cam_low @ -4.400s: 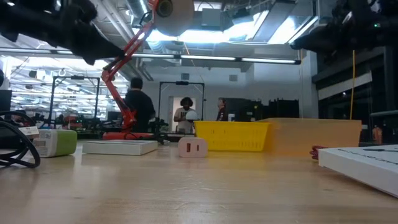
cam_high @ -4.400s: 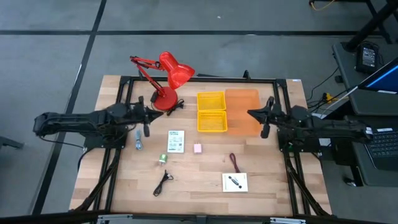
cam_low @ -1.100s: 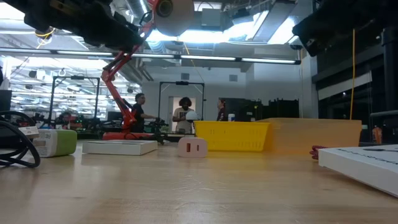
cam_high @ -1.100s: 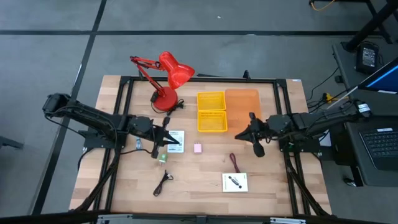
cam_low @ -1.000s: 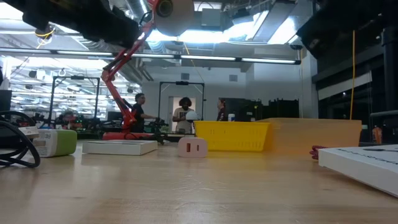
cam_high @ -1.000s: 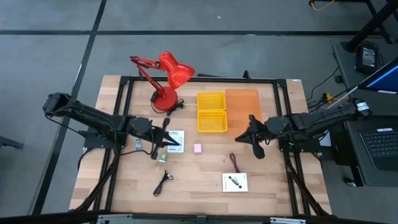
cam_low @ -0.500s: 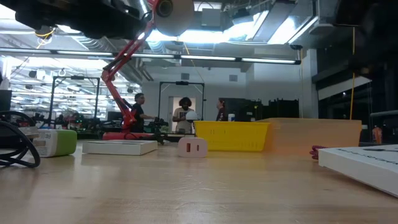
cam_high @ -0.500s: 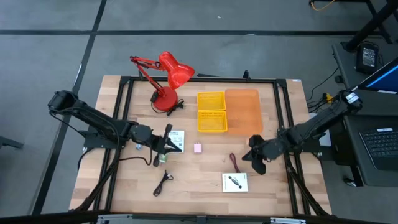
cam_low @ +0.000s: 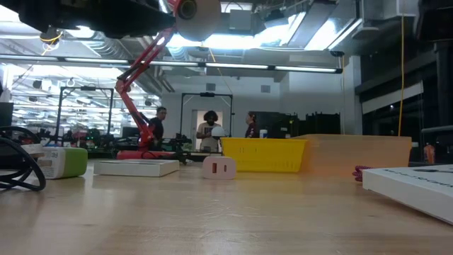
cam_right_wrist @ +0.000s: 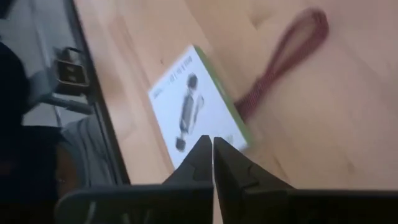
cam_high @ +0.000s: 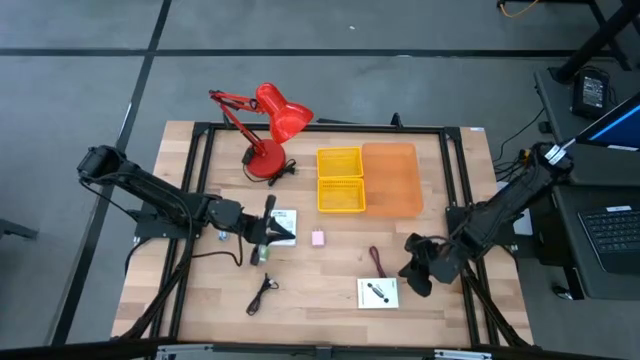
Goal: Pick and place items into bin
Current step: Put the right white card reader box into the orange bin
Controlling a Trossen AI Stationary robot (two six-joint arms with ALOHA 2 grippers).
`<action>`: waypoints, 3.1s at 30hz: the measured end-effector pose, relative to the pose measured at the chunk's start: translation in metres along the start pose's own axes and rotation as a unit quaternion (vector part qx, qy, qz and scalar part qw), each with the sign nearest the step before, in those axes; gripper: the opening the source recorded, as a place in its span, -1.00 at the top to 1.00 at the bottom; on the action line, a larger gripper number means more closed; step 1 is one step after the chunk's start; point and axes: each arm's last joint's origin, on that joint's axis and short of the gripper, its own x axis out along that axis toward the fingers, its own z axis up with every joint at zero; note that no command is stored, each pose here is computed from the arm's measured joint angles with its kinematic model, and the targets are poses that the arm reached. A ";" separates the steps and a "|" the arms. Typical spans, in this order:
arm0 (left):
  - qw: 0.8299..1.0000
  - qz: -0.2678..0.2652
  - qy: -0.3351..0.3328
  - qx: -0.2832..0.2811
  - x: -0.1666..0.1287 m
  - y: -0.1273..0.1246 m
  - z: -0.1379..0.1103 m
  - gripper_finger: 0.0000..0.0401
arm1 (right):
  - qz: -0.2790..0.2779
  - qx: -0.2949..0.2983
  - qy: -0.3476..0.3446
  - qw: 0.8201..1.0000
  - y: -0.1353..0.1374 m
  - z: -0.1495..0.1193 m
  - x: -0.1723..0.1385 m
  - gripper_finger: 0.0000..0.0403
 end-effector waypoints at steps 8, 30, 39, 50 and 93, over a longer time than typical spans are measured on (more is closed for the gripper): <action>0.999 0.033 0.015 0.006 0.001 0.010 -0.004 0.99 | -0.076 0.001 0.032 0.997 0.037 -0.004 -0.003 1.00; 0.999 0.024 0.016 -0.023 0.002 0.023 -0.011 0.98 | -0.161 0.119 -0.044 0.979 0.030 -0.009 0.012 0.72; 0.999 0.011 0.014 -0.037 0.003 0.022 -0.011 0.98 | -0.125 0.161 -0.044 0.978 0.038 -0.011 0.021 0.21; 0.999 0.008 0.017 -0.050 0.002 0.022 -0.012 0.99 | -0.155 0.172 -0.033 0.972 0.035 -0.024 0.047 0.00; 0.998 -0.014 0.008 -0.067 0.002 0.020 -0.011 0.99 | -0.004 0.191 -0.105 0.976 -0.016 -0.052 0.085 0.05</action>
